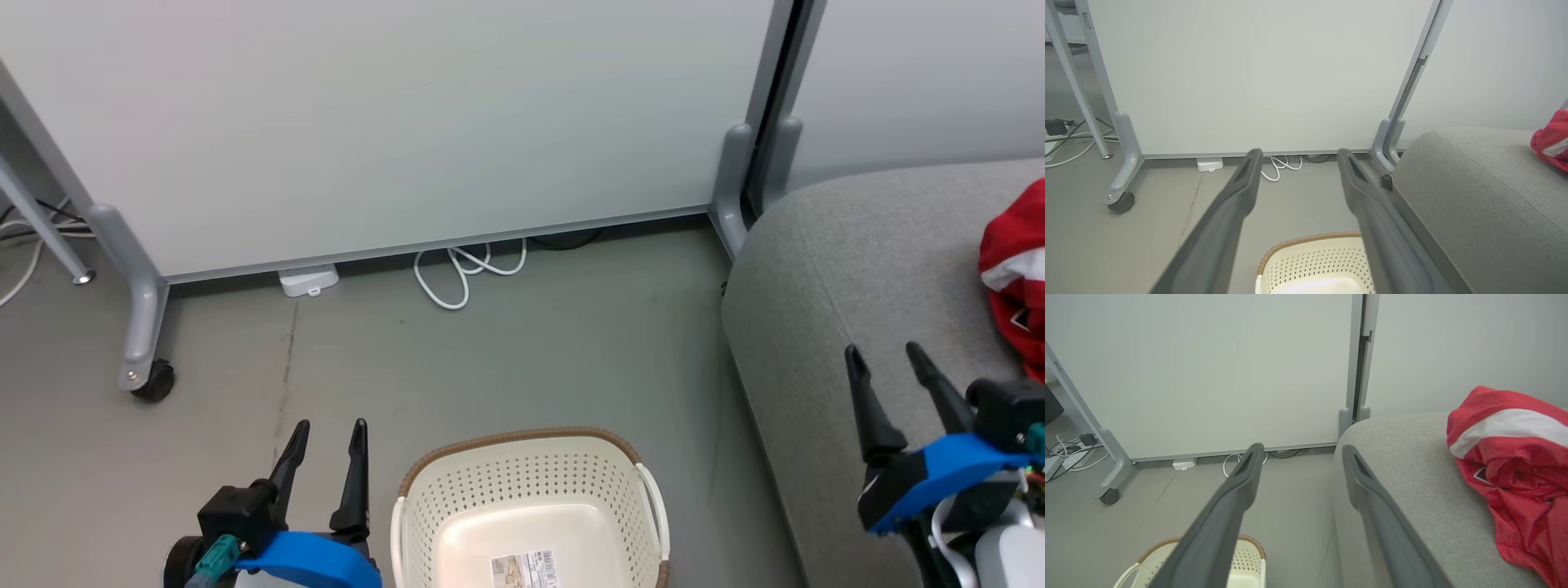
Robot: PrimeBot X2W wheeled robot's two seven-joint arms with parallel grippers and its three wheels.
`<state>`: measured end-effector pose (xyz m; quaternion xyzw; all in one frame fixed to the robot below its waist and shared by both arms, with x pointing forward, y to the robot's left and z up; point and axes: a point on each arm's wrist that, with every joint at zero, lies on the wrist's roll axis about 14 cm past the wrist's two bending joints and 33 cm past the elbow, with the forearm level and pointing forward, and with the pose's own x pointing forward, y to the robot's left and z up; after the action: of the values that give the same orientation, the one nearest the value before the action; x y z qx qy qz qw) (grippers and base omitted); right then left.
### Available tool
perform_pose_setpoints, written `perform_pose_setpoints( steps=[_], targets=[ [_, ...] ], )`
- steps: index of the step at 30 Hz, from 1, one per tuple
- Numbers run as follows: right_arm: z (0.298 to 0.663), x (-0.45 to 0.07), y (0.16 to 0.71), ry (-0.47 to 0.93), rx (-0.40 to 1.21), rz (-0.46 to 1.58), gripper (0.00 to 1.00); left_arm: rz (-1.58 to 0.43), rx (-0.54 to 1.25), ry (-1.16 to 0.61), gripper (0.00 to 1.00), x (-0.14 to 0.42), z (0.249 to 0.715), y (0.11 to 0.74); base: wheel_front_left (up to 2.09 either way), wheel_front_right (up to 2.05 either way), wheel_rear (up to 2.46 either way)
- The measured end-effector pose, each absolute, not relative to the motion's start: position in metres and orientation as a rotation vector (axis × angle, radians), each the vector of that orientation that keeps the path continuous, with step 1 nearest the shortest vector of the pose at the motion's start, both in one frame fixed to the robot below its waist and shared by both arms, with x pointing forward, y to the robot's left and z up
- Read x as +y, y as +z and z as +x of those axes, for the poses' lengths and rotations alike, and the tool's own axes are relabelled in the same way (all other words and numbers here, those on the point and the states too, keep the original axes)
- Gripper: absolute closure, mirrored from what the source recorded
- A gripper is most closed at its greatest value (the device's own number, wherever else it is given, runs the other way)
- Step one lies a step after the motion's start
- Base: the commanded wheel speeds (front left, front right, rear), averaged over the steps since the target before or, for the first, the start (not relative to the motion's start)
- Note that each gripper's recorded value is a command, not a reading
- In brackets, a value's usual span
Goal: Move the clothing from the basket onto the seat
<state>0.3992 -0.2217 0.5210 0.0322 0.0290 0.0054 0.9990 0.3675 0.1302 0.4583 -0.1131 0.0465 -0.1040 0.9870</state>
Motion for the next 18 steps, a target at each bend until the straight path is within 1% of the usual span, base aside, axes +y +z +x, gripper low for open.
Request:
perform_pose_setpoints(
  steps=[8, 18],
  targets=[
    [0.385, -0.183, 0.502, 0.09, 0.098, 0.089, 0.0, -0.229, 0.081, -0.134, 0.0, 0.154, 0.359, 0.46, 0.0, 0.0, 0.0],
    [0.378, -0.172, 0.489, 0.102, 0.125, 0.117, 0.0, -0.221, 0.09, -0.118, 0.0, 0.16, 0.359, 0.456, 0.0, 0.0, 0.0]
  ],
)
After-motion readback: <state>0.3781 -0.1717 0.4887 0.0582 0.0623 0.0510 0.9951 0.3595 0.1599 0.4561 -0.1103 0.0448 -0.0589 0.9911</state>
